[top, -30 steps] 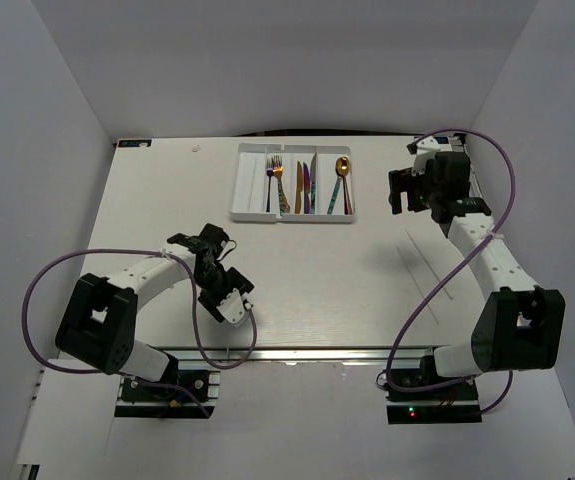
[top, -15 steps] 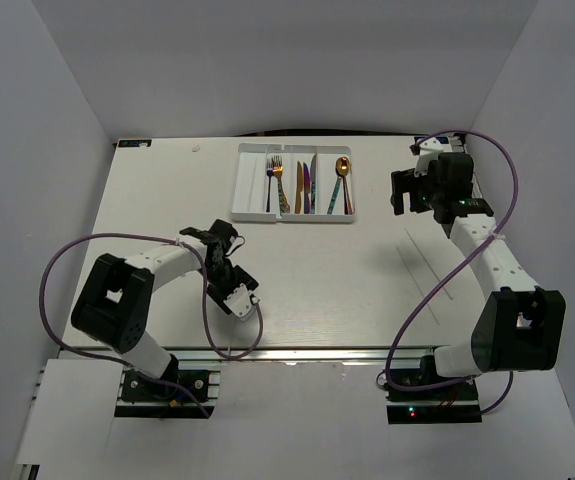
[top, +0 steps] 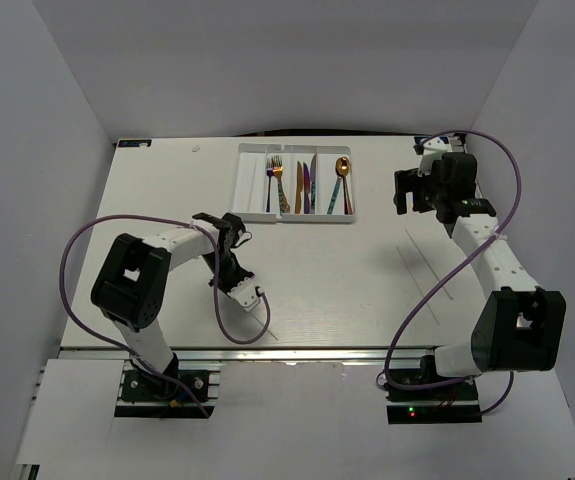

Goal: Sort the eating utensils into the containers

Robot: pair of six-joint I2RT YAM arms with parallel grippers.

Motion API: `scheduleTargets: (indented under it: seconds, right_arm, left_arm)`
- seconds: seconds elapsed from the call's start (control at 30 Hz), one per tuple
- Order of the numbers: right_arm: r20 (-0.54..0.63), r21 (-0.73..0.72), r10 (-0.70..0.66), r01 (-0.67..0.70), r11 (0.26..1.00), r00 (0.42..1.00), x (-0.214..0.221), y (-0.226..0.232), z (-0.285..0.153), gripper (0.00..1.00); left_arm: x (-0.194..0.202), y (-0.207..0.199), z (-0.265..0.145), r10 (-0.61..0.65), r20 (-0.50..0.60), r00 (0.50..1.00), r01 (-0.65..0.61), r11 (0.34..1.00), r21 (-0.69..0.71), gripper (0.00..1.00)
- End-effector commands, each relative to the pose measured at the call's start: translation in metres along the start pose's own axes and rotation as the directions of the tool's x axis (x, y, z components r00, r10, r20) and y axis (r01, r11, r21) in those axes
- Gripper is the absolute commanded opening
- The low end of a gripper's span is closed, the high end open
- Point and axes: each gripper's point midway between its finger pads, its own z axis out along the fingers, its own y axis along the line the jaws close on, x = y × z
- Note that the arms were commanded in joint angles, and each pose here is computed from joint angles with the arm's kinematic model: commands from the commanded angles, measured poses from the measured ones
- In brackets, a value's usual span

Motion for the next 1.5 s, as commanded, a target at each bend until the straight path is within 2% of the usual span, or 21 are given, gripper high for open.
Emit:
scheduleTargets:
  seconds: [0.0,0.17,0.33,0.43,0.53,0.57,0.67,0.7,0.77,0.8,0.87,0.93,0.97,1.0,1.03,1.1,1.13,1.2,1.23,1.33,1.47]
  right_arm:
    - [0.059,0.006,-0.01,0.01,1.0,0.998,-0.019,-0.004,-0.01,0.89]
    - [0.056,0.006,-0.006,0.006,1.0,0.998,-0.019,-0.005,-0.009,0.89]
    - [0.061,0.005,-0.003,0.003,1.0,0.998,-0.023,-0.006,-0.006,0.89]
    - [0.065,0.01,0.001,-0.002,1.0,0.998,-0.027,-0.009,-0.004,0.89]
    - [0.072,0.022,0.008,-0.009,1.0,0.997,-0.031,-0.012,-0.003,0.89]
    - [0.077,0.027,0.01,-0.012,1.0,0.997,-0.034,-0.013,-0.003,0.89]
    - [0.079,0.039,0.023,-0.026,0.999,0.997,-0.035,-0.017,-0.002,0.89]
    - [0.079,0.049,0.026,-0.03,0.998,0.997,-0.035,-0.018,-0.002,0.89]
    - [0.081,0.059,0.038,-0.043,0.997,0.996,-0.036,-0.022,-0.001,0.89]
    - [0.082,0.067,0.04,-0.046,0.997,0.996,-0.036,-0.023,-0.001,0.89]
    - [0.081,0.071,0.055,-0.06,0.996,0.995,-0.037,-0.025,0.0,0.89]
    - [0.081,0.075,0.064,-0.071,0.995,0.995,-0.038,-0.026,0.001,0.89]
    - [0.073,0.073,0.071,-0.076,0.994,0.995,-0.037,-0.026,0.003,0.89]
    - [0.074,0.075,0.071,-0.076,0.994,0.995,-0.039,-0.027,0.002,0.89]
    - [0.068,0.075,0.071,-0.076,0.994,0.995,-0.038,-0.027,0.004,0.89]
    - [0.057,0.076,0.074,-0.078,0.994,0.996,-0.038,-0.027,0.005,0.89]
    - [0.064,0.081,0.076,-0.081,0.993,0.995,-0.042,-0.029,0.004,0.89]
    - [0.05,0.086,0.084,-0.088,0.992,0.995,-0.041,-0.03,0.006,0.89]
    - [0.053,0.092,0.087,-0.091,0.992,0.995,-0.044,-0.032,0.006,0.89]
    - [0.045,0.109,0.091,-0.096,0.989,0.995,-0.044,-0.035,0.005,0.89]
    - [0.013,0.136,0.083,-0.084,0.987,0.996,-0.035,-0.039,0.003,0.9]
  left_arm:
    - [0.006,0.027,0.005,0.621,-0.026,0.783,-0.618,0.783,0.065,0.18]
    - [0.006,0.033,0.002,0.543,-0.025,0.84,-0.542,0.84,0.038,0.1]
    - [-0.001,0.038,-0.009,0.371,-0.024,0.928,-0.371,0.928,-0.033,0.03]
    - [-0.02,0.053,-0.027,0.332,0.005,0.943,-0.328,0.934,-0.144,0.0]
    - [-0.048,0.074,-0.057,0.194,0.101,0.976,-0.158,0.946,-0.284,0.0]
    - [-0.059,0.085,-0.076,0.193,0.106,0.975,-0.147,0.929,-0.34,0.0]
    - [-0.083,0.112,-0.117,0.074,0.215,0.974,0.031,0.892,-0.45,0.0]
    - [-0.089,0.114,-0.125,-0.128,0.334,0.934,0.269,0.866,-0.422,0.0]
    - [-0.086,0.14,-0.149,-0.203,0.378,0.903,0.38,0.788,-0.485,0.0]
    - [-0.084,0.147,-0.16,-0.364,0.472,0.803,0.571,0.696,-0.434,0.0]
    - [-0.067,0.17,-0.187,-0.393,0.539,0.745,0.656,0.577,-0.486,0.0]
    - [-0.046,0.178,-0.204,-0.516,0.692,0.505,0.862,0.342,-0.374,0.0]
    - [-0.04,0.188,-0.214,-0.514,0.744,0.427,0.904,0.258,-0.341,0.0]
    - [-0.03,0.196,-0.22,-0.515,0.762,0.393,0.92,0.204,-0.336,0.0]
    - [-0.014,0.202,-0.23,-0.519,0.811,0.268,0.959,0.062,-0.277,0.0]
    - [0.011,0.215,-0.236,-0.516,0.835,0.192,0.967,-0.043,-0.25,0.0]
    - [0.023,0.219,-0.239,-0.502,0.862,0.07,0.975,-0.147,-0.165,0.0]
    - [0.053,0.224,-0.241,-0.485,0.874,-0.006,0.945,-0.288,-0.153,0.0]
    - [0.075,0.23,-0.239,-0.455,0.884,-0.102,0.901,-0.419,-0.112,0.0]
    - [0.102,0.244,-0.23,-0.432,0.882,-0.19,0.849,-0.523,-0.073,0.0]
    - [0.131,0.256,-0.221,-0.398,0.89,-0.221,0.795,-0.602,-0.071,0.0]
